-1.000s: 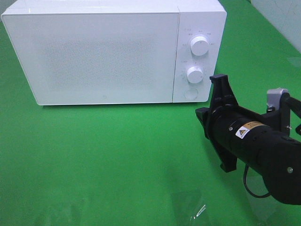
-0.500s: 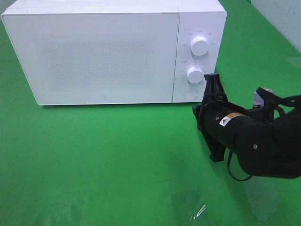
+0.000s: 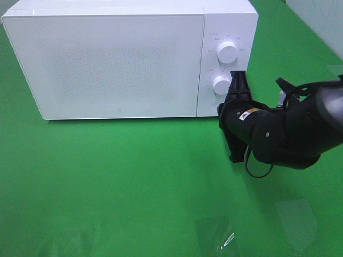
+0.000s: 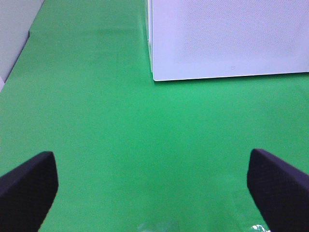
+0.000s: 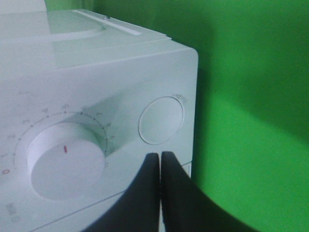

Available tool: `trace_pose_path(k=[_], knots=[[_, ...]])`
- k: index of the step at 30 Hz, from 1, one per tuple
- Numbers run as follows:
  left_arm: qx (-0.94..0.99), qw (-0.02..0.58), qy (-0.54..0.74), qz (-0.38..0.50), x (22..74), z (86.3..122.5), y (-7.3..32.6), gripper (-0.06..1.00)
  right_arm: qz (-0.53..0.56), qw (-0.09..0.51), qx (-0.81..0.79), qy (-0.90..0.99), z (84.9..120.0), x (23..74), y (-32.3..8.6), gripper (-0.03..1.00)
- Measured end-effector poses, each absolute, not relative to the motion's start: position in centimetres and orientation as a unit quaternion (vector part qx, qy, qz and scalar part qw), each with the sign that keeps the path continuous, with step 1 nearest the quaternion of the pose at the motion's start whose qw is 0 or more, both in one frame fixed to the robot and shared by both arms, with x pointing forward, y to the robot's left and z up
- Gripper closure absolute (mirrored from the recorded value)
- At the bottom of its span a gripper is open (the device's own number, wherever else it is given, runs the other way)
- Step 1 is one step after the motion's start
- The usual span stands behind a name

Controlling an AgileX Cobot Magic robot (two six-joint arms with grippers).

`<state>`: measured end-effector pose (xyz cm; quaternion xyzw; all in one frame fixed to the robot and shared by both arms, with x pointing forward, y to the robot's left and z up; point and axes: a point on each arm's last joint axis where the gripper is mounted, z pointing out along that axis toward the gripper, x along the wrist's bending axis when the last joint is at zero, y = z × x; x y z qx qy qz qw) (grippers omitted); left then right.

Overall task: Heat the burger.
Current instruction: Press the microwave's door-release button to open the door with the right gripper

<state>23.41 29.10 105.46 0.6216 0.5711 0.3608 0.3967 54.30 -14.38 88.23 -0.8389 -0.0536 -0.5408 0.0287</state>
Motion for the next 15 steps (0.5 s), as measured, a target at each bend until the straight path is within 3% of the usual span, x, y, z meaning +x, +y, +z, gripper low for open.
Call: trace_pose_path(k=[15], knots=[[0.622,0.396,0.571,0.361,23.4,105.5,29.1,-0.04,-0.524,0.037,-0.851,-0.018,86.7,57.4,-14.4,0.95]])
